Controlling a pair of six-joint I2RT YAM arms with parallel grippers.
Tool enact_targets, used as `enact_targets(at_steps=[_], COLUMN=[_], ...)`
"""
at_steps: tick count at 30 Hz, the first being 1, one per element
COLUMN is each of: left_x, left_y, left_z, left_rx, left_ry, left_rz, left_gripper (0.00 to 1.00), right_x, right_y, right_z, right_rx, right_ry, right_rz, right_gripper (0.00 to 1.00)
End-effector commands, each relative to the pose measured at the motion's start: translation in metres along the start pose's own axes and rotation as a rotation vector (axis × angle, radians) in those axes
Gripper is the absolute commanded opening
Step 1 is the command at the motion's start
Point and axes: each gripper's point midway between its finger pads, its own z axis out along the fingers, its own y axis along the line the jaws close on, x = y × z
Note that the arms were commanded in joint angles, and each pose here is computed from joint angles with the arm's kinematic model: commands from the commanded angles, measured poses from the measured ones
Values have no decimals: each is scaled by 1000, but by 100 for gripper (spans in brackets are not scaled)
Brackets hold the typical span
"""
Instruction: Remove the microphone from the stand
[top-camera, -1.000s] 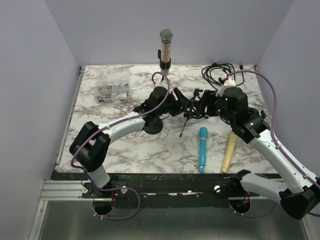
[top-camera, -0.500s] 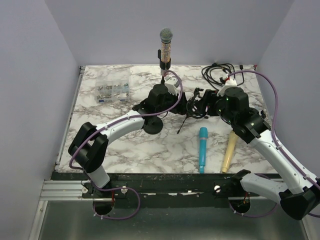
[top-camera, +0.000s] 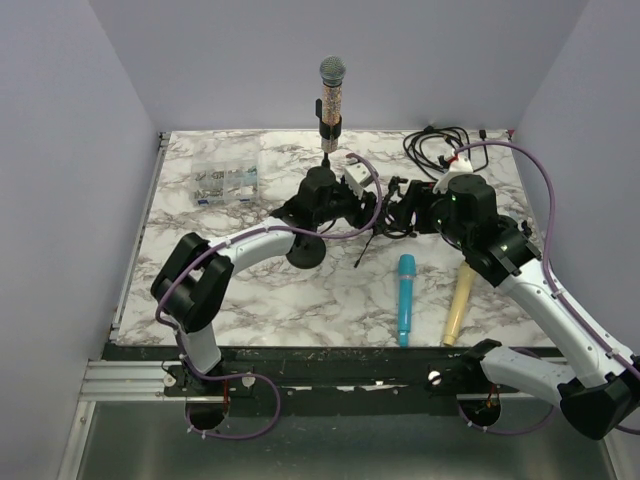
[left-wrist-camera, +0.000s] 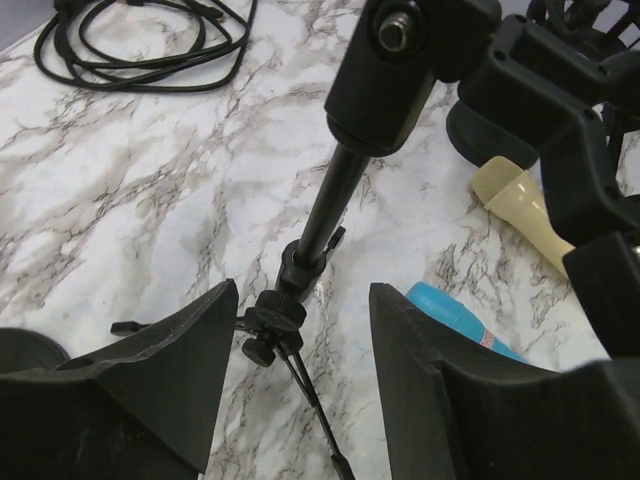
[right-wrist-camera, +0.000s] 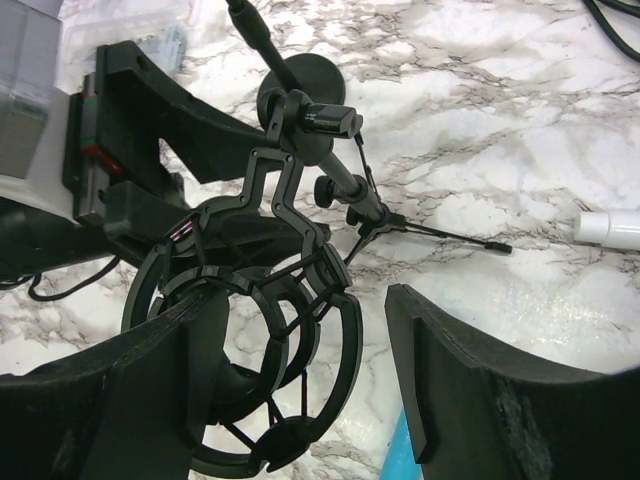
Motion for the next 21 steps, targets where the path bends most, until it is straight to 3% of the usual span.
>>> enact_targets(at_steps=[1,7,14,17,21], left_x=[-8,0,7,13,19], left_y=[-19,-6,-3,-2,3], left_z=[10,12,14,9,-2], left_rx=[181,174,167,152,110], left_ry=[-26,-28,9,27,16], left_rz=[99,95,86,73,31], left_gripper=[53,41,40,48,49], right_x=[1,1,2,1,-1], right_y=[2,3,3,2,2], right_z=[3,7,10,8,7], right_rx=[-2,-6,-2,4,4], right_ry=[19,24,30,26,20], right_rz=[-13,-14,-16,-18,-16], right_gripper=[71,71,71,71,71])
